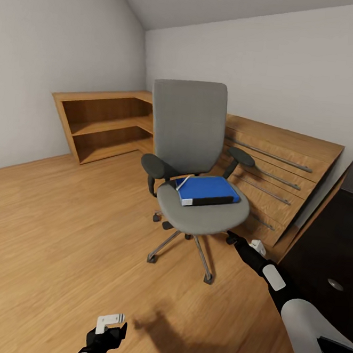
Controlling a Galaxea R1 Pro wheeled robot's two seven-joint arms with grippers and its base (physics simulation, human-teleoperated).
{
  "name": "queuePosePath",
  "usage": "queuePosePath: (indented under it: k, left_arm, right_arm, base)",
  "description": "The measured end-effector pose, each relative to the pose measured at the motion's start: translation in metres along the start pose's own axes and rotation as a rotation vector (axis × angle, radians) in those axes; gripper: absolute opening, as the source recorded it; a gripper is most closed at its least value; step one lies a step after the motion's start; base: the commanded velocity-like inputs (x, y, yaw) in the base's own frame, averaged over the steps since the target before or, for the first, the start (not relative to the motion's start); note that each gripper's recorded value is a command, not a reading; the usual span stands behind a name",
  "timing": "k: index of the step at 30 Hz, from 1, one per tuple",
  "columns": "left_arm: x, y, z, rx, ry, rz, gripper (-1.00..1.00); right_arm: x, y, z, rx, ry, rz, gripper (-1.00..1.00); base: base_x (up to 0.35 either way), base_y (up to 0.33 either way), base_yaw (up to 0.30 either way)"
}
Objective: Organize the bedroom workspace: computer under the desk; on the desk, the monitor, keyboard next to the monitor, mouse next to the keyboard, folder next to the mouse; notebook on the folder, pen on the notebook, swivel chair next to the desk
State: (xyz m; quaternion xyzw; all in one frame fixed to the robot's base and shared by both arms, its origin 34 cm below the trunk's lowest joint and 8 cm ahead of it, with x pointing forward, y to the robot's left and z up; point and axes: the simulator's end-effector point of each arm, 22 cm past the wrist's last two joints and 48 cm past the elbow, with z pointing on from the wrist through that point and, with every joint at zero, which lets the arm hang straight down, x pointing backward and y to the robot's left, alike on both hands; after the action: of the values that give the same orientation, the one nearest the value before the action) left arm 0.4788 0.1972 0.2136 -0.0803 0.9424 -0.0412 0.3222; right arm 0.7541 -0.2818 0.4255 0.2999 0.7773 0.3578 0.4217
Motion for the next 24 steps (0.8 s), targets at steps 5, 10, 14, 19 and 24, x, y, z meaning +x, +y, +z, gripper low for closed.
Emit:
queuePosePath:
  k: [5, 10, 14, 19, 24]
  left_arm:
    - [0.0001, -0.0002, 0.0000, 0.000, 0.000, 0.000, 1.00]
    - [0.0000, -0.0003, 0.0000, 0.000, 0.000, 0.000, 1.00]
    - [0.0002, -0.0006, 0.0000, 0.001, 0.001, 0.000, 1.00]
    - [0.0004, -0.0006, 0.0001, 0.001, 0.001, 0.000, 1.00]
    - [0.0000, -0.0019, 0.0000, 0.006, -0.001, 0.000, 1.00]
  right_arm:
    - [-0.0004, -0.0001, -0.0001, 0.000, -0.001, 0.000, 1.00]
    - [-0.0007, -0.0004, -0.0003, 0.001, -0.001, -0.001, 1.00]
    - [-0.0008, -0.0006, -0.0003, 0.001, -0.001, -0.001, 1.00]
    - [-0.0010, -0.0008, -0.0003, 0.001, -0.001, -0.001, 1.00]
    - [-0.0017, -0.0009, -0.0006, 0.001, -0.002, -0.001, 1.00]
  base:
    - [0.003, 0.000, 0.000]
    - [-0.004, 0.000, 0.000]
    - [-0.066, 0.023, 0.000]
    - [-0.155, 0.058, 0.000]
    - [-0.078, 0.022, 0.000]
